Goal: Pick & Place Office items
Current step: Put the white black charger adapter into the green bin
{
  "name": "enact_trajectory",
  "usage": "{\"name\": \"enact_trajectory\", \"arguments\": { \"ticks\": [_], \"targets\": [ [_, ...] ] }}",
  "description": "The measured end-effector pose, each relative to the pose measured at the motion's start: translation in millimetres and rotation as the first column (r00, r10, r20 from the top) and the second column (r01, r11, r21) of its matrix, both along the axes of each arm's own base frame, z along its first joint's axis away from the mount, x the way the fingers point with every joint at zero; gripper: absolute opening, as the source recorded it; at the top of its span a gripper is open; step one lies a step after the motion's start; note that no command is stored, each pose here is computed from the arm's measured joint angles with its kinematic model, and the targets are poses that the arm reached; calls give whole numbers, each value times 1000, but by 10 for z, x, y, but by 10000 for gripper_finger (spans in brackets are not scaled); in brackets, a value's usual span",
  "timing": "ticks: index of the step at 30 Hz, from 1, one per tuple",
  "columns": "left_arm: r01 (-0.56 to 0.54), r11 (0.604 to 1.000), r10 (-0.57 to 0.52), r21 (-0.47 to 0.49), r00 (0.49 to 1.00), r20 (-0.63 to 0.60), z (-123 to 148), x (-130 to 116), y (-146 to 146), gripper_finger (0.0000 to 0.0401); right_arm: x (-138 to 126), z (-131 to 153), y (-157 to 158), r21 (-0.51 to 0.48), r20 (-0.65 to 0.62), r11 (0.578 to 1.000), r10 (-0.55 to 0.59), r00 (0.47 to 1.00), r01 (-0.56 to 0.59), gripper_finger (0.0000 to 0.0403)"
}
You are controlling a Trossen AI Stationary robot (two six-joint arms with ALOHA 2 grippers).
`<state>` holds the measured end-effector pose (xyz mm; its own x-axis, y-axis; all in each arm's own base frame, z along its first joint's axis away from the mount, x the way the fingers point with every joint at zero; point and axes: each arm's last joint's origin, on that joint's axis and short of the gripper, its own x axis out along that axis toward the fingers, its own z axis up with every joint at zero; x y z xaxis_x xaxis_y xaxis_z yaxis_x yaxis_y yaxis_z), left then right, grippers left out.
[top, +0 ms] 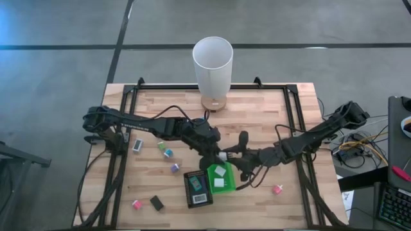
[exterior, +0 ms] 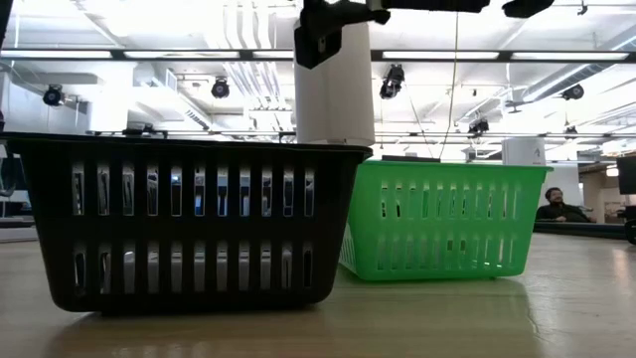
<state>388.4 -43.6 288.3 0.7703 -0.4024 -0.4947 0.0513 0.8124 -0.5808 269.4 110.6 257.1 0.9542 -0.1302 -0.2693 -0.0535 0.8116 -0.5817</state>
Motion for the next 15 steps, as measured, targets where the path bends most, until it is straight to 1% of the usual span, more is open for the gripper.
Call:
{"name": "enact_trajectory", "arguments": {
  "ticks": [2, 4, 7, 11, 15],
  "targets": [
    [0, 1000, 0, 0, 1000, 0, 0, 0, -1, 292, 0, 0, 0, 0, 0, 1000, 0, 1000, 0, 130],
    [5, 1000, -5, -3, 1000, 0, 0, -1, -2, 323, 0, 0, 1, 0, 0, 1000, 1, 1000, -1, 130],
    [35, 999, -35, -22, 999, -1, 6, -6, -5, 353, -1, -1, 3, -2, -2, 1000, 5, 1000, -5, 130],
    [54, 998, -54, -31, 999, -1, 12, -13, 26, 366, -3, -7, 4, -11, -9, 1000, 9, 1000, -9, 130],
    [34, 999, -36, -37, 997, -69, -23, -54, 143, 368, -22, -27, 31, -32, -32, 999, 26, 999, -27, 130]
  ]
}}
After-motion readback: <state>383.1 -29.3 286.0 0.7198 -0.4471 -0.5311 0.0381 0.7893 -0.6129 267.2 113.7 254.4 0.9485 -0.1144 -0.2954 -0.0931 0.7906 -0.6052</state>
